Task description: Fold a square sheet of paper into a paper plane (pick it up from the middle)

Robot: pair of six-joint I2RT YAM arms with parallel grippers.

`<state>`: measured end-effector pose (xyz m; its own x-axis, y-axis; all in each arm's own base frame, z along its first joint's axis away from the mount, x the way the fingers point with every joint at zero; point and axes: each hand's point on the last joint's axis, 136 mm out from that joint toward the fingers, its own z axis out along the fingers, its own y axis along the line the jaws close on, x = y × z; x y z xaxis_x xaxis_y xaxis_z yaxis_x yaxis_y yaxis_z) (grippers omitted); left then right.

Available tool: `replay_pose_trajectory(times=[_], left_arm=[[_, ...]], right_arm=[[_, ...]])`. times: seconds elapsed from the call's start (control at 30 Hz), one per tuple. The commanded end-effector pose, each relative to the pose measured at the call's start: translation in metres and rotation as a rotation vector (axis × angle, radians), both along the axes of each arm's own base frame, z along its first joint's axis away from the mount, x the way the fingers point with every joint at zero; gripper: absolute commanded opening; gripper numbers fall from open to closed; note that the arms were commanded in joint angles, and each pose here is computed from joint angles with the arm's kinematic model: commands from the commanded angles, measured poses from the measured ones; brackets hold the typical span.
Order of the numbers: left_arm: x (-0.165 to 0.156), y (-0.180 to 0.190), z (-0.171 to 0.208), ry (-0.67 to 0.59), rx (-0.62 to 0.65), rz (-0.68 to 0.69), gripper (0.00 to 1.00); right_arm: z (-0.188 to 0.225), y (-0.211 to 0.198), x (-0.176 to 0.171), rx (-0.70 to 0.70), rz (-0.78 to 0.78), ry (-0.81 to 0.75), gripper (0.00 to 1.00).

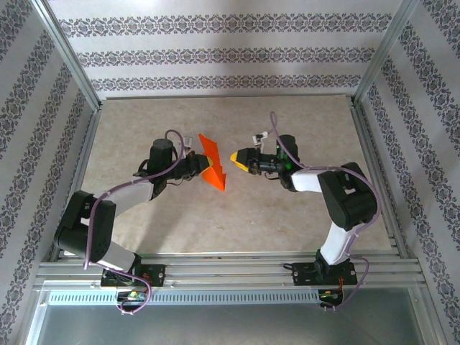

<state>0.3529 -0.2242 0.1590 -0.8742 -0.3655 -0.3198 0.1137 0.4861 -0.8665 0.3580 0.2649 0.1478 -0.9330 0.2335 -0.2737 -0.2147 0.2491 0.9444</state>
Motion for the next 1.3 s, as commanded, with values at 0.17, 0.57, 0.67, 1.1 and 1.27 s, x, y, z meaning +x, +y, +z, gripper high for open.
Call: replay_pose_trajectory(times=[0.17, 0.57, 0.67, 1.1, 1.27], left_arm=[[-0.021, 0.084, -0.009, 0.141, 0.726, 0.034, 0.08], [-0.006, 0.124, -0.016, 0.22, 1.525, 0.048, 0.07], [0.001, 0.112, -0.035, 0.229, 1.656, 0.017, 0.07], [0.015, 0.06, -0.109, 0.228, 1.869, -0.1, 0.08], [0.009, 0.045, -0.129, 0.25, 1.797, -0.134, 0.13]], right_arm=[[-0.011, -0.079, 0.009, -0.427, -0.299, -0.083, 0.54], [-0.002, -0.135, -0.012, -0.675, -0.486, -0.172, 0.78], [-0.006, -0.15, -0.017, -0.725, -0.551, -0.15, 0.78], [-0.013, -0.159, -0.021, -0.709, -0.616, -0.109, 0.78], [-0.018, -0.151, -0.021, -0.677, -0.578, -0.076, 0.78]])
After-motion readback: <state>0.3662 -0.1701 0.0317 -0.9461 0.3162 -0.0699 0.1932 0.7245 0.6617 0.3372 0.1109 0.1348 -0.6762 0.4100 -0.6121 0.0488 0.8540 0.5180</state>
